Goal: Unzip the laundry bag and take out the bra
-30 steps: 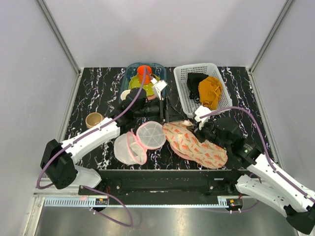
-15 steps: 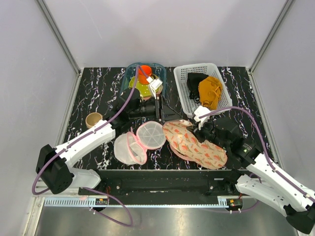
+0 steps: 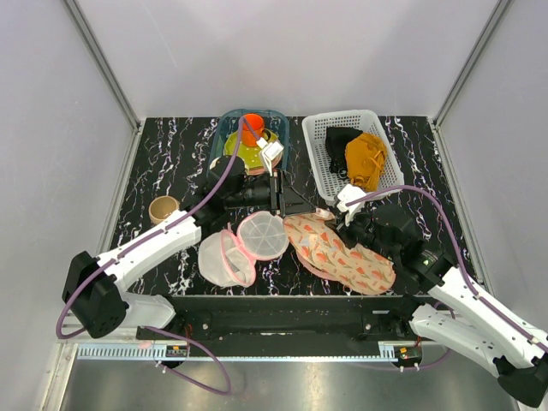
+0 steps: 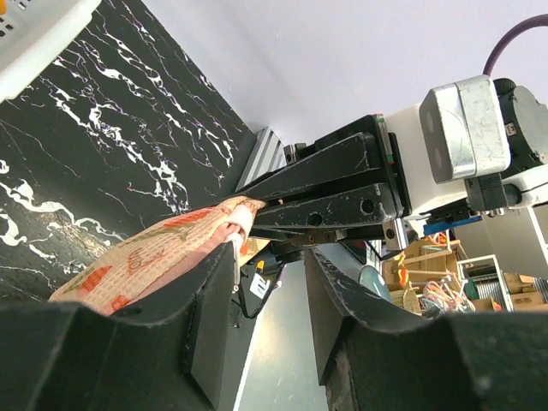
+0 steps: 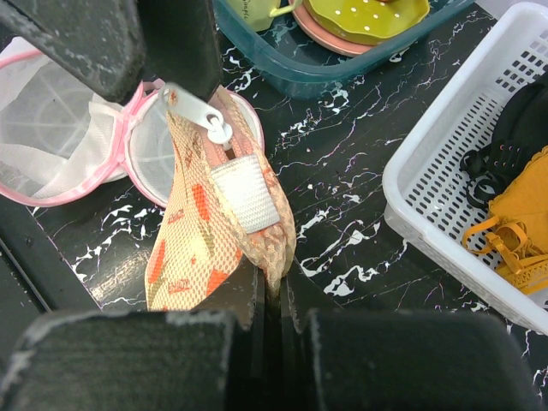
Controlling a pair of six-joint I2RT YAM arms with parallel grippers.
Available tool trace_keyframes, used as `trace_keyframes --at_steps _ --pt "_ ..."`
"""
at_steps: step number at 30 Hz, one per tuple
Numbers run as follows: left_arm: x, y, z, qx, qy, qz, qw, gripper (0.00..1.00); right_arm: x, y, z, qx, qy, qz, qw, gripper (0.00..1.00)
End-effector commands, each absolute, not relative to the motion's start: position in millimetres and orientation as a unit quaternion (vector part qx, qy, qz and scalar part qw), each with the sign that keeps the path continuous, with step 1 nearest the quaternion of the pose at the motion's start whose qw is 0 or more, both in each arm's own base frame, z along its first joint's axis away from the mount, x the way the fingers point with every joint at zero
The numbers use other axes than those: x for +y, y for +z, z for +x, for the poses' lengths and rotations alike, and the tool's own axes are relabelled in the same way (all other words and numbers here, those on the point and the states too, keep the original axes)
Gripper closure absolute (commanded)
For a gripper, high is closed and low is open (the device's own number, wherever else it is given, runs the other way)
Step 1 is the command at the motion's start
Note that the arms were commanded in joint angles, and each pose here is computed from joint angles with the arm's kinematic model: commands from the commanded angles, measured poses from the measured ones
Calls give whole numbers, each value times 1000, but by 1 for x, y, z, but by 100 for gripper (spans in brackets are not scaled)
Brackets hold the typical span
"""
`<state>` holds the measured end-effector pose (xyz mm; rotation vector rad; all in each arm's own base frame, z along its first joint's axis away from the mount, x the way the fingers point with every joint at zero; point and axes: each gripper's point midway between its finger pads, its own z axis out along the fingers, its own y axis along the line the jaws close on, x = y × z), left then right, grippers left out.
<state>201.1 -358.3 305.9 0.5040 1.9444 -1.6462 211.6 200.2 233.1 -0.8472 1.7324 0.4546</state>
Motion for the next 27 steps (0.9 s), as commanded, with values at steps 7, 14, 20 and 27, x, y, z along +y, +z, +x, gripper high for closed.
trace_keyframes --at_steps 7,14,20,27 --pt "-359 301 200 715 -616 196 266 63 204 250 221 716 190 -344 577 100" --pt "-359 291 202 727 -606 192 261 59 205 249 222 716 189 -346 576 100" --pt "-356 283 203 738 -596 184 259 50 206 248 222 716 189 -347 575 100" --pt "-358 283 203 732 -604 180 258 50 206 249 222 715 189 -347 576 100"
